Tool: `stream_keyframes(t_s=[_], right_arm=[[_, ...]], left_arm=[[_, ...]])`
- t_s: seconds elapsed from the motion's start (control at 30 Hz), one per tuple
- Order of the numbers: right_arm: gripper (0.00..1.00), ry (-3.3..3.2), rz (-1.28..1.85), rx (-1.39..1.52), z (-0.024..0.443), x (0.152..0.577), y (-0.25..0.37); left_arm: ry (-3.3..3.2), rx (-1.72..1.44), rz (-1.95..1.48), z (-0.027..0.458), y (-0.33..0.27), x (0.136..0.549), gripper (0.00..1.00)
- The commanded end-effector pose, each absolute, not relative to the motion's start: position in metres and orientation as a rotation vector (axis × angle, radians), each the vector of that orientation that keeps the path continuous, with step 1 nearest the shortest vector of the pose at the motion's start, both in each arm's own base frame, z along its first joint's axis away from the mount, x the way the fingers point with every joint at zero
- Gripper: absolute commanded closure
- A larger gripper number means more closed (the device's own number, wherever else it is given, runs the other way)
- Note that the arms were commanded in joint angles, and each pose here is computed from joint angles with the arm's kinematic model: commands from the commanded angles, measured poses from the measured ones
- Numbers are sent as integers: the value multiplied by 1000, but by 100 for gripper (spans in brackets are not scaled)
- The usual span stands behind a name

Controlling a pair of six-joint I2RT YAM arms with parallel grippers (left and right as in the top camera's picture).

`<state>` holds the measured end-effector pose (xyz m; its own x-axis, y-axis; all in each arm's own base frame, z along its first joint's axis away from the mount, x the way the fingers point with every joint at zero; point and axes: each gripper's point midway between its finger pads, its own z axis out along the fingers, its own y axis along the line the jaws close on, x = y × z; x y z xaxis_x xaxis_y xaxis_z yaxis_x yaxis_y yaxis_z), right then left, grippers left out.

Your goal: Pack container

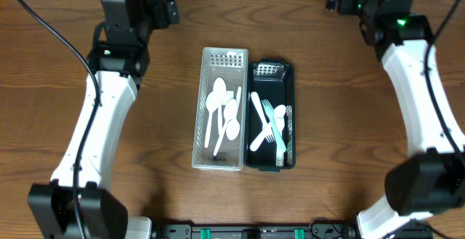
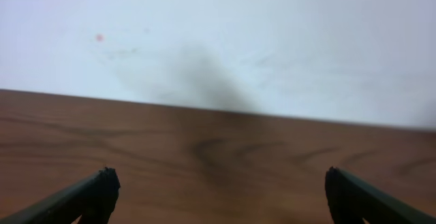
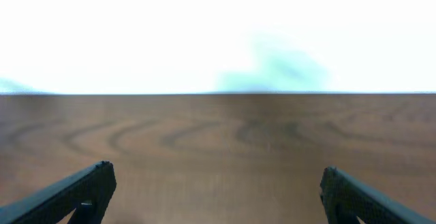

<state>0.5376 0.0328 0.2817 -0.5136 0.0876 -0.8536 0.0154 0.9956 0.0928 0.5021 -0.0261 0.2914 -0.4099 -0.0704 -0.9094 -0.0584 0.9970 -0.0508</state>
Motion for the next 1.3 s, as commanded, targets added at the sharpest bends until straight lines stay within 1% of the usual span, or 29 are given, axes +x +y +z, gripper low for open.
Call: stream_keyframes(t_s=[0.0,0.1,0.2,0.3,0.4,0.57,0.7,0.93,1.13,1.27], right_arm=[[1,2136,73,87,252,551,33],[1,2133,7,-4,253,551,26],[1,2152,-9,26,251,548,11],[1,2179,-3,138,251,536,-8],[1,2193,-69,228,247,517,-36],[1,2188,-131,304,231,468,-68],[1,2095,-191,286,237,424,-78],[1,1948,-142,279,243,336,-54],[1,1896,-88,205,228,277,-29],[1,1912,-82,193,216,253,-26]], left_arm=[[2035,19,134,274,-2,507,2],[2048,39,85,271,-2,502,2],[2048,61,47,270,-8,493,2],[2046,63,46,268,-9,479,2],[2014,62,47,267,-8,457,2],[1864,54,45,278,-7,422,2],[1726,50,41,289,-8,394,2],[1581,83,-1,309,-24,341,2],[1780,128,-11,260,-31,294,2],[1735,53,69,269,-12,279,2]])
